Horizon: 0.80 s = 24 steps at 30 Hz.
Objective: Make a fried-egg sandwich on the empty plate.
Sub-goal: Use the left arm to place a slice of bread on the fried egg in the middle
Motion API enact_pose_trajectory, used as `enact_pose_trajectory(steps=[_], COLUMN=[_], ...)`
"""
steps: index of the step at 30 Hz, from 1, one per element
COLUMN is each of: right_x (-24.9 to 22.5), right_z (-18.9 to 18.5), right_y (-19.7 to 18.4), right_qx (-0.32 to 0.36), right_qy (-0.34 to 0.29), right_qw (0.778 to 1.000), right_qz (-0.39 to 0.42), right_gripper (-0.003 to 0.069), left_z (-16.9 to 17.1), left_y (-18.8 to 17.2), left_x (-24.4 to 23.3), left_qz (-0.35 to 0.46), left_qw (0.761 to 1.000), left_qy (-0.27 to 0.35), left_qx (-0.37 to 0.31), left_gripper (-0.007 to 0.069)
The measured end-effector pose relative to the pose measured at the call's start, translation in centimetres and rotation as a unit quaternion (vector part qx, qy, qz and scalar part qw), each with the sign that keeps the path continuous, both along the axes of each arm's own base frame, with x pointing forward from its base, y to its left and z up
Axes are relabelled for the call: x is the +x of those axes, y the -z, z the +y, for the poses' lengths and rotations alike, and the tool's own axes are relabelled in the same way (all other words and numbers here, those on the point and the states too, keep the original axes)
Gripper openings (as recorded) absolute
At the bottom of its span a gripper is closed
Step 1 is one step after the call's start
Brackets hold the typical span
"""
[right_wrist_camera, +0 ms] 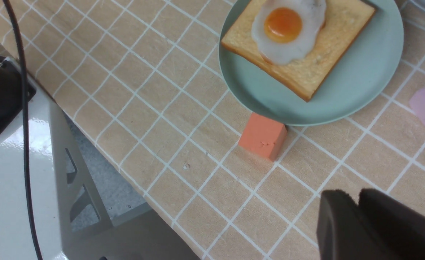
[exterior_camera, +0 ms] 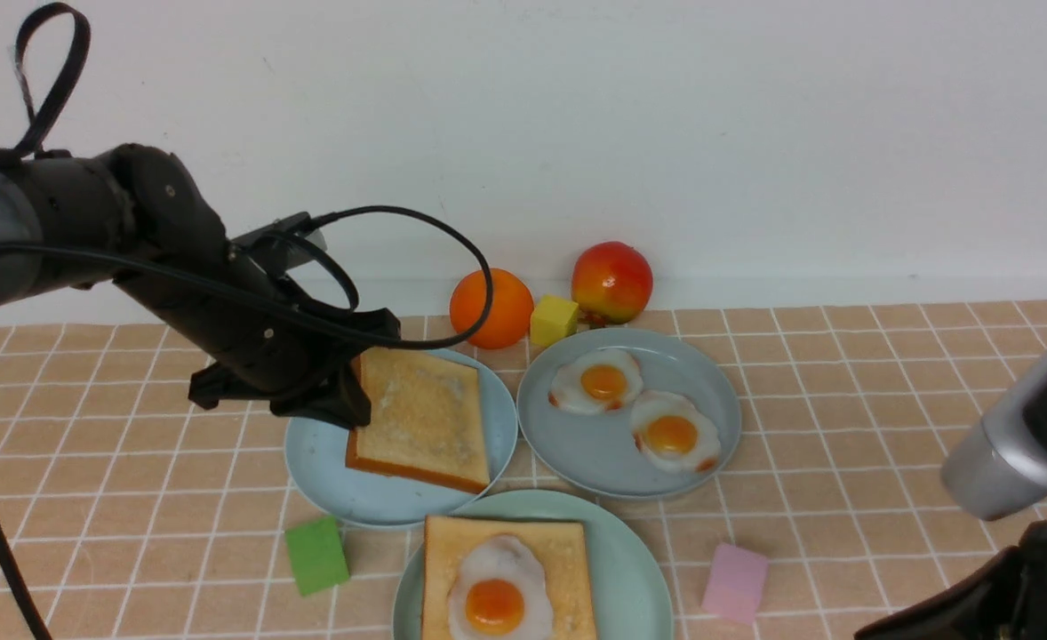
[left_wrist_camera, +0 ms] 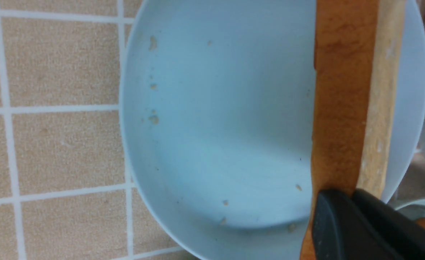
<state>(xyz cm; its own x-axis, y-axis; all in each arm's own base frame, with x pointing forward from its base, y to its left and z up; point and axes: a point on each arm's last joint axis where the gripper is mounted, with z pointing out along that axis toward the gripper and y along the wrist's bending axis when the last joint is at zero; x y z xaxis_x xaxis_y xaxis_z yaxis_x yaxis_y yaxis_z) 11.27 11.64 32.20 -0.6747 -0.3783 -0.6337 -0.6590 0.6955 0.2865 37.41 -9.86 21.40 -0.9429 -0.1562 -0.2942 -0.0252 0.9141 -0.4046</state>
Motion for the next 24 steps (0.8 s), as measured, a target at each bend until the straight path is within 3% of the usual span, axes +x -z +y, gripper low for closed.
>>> enact_pose_trajectory(steps=[8,13,24], right_x=[0.0,0.1,0.5], right_z=[0.0,0.0,0.1], right_y=[0.0,0.0,-0.4], right_qx=[0.0,0.002,0.018], right_qy=[0.0,0.002,0.014], right_qw=[1.0,1.0,0.999], right_qz=[-0.001,-0.005,-0.03], right_gripper=[0.011,0.0114,0.0126], left_z=[0.1,0.0,-0.6], left_y=[-3.2,-5.2,0.6], left_x=[-1.0,-3.9,-10.5], left_qz=[-0.037,-0.052,0.017], left_qw=[0.999,0.997,0.987], left_qy=[0.003,0.017,0.044], left_qx=[-0.012,-0.048,-0.152], left_gripper=[-0.0011,-0.0011,-0.0011])
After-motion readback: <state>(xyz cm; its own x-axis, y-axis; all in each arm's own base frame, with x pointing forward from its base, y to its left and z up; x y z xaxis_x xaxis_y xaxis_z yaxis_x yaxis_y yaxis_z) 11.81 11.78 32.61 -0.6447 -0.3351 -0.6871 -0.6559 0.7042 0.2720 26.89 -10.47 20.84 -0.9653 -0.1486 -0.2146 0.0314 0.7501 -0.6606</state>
